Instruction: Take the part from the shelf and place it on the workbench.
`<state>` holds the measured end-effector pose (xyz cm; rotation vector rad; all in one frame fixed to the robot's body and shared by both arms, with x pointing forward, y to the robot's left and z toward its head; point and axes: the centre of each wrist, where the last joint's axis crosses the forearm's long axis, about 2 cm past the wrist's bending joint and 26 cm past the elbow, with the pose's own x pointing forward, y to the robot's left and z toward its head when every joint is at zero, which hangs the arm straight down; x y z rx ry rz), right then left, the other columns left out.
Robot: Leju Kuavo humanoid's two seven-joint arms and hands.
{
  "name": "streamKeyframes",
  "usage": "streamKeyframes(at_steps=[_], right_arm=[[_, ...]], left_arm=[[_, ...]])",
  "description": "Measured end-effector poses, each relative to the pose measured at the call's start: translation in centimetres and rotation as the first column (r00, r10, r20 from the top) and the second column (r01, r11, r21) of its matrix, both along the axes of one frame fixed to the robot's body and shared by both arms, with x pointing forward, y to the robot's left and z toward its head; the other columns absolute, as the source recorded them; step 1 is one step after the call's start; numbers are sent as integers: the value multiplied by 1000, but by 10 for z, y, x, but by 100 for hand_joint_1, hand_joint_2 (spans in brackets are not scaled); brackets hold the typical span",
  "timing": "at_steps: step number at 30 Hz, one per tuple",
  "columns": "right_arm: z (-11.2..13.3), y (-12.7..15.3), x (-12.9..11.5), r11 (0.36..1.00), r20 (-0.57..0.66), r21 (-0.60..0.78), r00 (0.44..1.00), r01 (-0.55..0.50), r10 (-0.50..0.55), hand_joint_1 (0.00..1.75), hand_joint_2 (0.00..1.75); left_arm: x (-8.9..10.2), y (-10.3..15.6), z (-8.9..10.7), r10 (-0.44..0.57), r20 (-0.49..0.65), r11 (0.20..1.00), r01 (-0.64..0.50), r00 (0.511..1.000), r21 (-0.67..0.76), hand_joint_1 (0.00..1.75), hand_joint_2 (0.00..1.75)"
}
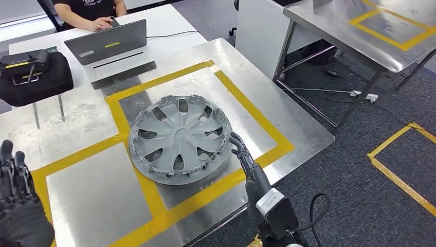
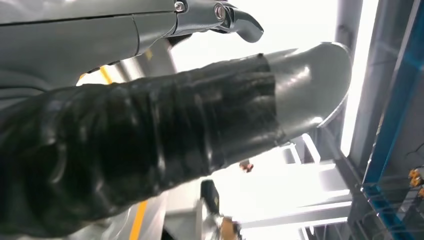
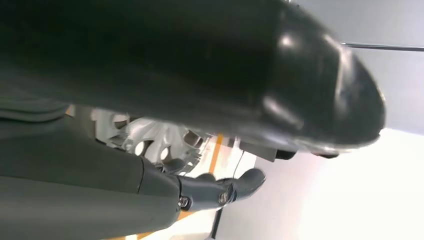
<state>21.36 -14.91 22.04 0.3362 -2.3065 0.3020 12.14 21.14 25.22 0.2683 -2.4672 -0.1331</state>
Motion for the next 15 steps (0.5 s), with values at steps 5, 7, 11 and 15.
streamKeyframes(at_steps=[5,7,11,15], right_arm=[[1,-1,-2,1000,-2,-12,1000,25,-25,0,0],[0,-2,-3,999,-8,-19,999,34,-34,0,0],[-2,-3,-6,998,-14,-29,999,49,-50,0,0],[1,-5,-7,998,-6,-28,998,57,-57,0,0]], left_arm=[[1,-5,-13,-20,-35,1000,20,999,-9,0,0],[2,-6,-17,-23,-50,1000,23,998,-8,0,0],[4,-8,-22,-31,-69,999,31,997,-10,0,0],[5,-10,-25,-41,-74,999,40,996,-14,0,0]])
